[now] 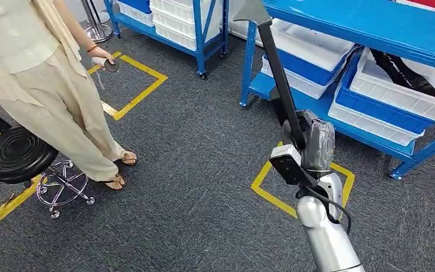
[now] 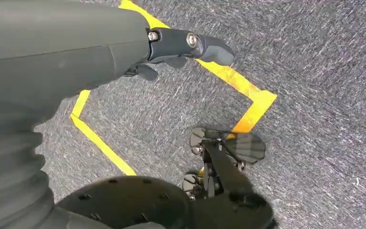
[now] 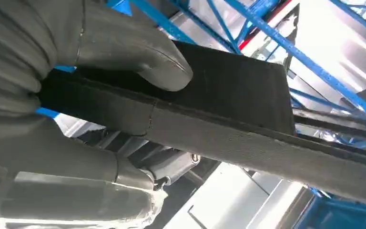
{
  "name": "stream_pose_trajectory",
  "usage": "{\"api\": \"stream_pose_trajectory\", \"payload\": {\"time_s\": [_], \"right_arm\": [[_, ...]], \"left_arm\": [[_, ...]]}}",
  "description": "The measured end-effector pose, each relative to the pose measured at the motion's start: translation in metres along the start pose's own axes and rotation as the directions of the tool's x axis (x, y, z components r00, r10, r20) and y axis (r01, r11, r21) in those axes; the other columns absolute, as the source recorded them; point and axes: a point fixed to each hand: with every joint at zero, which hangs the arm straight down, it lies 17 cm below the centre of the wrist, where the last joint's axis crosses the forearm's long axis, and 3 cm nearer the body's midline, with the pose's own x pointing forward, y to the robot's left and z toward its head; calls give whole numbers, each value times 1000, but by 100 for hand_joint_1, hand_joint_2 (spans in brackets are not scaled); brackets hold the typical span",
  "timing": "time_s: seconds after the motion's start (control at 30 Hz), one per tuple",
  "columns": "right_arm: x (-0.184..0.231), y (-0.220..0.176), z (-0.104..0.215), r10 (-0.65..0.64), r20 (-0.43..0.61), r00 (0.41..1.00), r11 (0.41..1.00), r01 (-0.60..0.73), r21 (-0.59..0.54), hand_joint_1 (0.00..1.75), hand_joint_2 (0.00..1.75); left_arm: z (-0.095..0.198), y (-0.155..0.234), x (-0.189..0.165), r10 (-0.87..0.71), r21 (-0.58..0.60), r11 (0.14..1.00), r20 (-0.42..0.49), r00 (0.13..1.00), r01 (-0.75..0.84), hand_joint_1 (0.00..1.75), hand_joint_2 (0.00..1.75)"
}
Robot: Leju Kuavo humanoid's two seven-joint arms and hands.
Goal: Take the parts from the cabinet and place them on the table.
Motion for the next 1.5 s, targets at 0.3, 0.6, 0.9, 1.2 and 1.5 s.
{"api": "stream_pose_trajectory", "payload": {"time_s": [0.3, 0.6, 0.9, 1.2, 1.5], "right_arm": [[1, -2, 3, 22, 0, 1000, 1000, -22, 0, 175, 175], [6, -4, -2, 81, 25, 996, 997, -80, -6, 175, 175], [12, -3, -4, 129, 49, 990, 992, -128, -11, 175, 175], [20, 0, -14, 137, 66, 988, 990, -136, -22, 175, 175], [24, 1, -21, 137, 78, 987, 990, -136, -28, 175, 175]], "left_arm": [[-2, -1, 8, -7, -4, 1000, 13, 1000, 7, 0, 175], [-2, -2, 9, -6, -3, 1000, 18, 1000, 6, 0, 175], [-1, 0, 4, 4, 3, 1000, 11, 1000, -4, 0, 175], [1, 4, -3, 5, 11, 1000, 4, 1000, -5, 0, 175], [1, 4, -3, 9, 11, 1000, 6, 1000, -9, 0, 175]]}}
